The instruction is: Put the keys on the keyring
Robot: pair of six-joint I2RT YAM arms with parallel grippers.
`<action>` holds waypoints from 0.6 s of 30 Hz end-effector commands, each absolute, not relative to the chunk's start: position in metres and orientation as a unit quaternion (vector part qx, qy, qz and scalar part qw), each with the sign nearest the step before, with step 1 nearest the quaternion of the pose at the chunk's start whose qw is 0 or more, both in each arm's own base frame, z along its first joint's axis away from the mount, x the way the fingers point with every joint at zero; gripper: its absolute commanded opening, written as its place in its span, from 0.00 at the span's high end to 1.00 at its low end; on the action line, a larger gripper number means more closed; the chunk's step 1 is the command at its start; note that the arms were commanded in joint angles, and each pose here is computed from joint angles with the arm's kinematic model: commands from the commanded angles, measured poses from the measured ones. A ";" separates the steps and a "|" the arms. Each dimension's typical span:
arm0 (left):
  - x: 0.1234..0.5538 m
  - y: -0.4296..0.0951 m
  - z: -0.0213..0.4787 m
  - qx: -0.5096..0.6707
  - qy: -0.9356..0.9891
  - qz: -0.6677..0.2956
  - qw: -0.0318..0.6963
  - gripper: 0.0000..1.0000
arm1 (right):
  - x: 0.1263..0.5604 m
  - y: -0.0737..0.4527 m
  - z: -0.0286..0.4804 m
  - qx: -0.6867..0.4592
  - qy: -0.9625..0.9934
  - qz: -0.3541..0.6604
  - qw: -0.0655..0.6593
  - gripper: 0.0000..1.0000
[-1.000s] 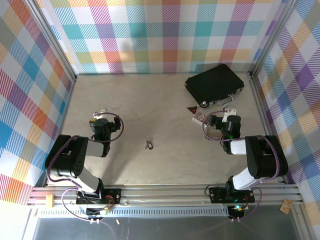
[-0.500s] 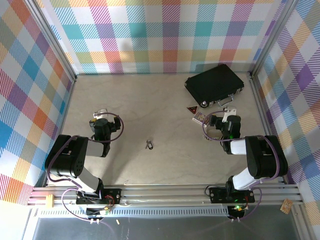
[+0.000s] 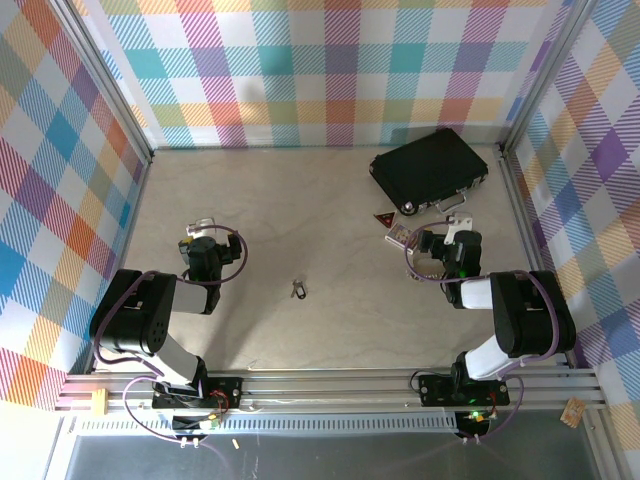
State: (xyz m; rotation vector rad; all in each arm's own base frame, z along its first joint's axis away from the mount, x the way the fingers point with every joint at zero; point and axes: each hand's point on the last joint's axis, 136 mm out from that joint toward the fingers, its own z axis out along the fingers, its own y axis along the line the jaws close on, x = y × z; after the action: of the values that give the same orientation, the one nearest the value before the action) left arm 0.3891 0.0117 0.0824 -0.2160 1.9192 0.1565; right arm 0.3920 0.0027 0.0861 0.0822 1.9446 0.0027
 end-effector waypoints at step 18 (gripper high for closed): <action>0.393 0.012 0.087 -0.098 0.812 0.057 0.573 0.00 | 0.396 0.003 0.093 0.035 0.819 0.006 0.572 0.01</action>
State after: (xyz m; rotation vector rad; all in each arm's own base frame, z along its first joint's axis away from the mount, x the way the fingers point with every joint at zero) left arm 0.3892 0.0112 0.0824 -0.2141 1.9197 0.1535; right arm 0.3920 0.0027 0.0862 0.0822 1.9442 0.0027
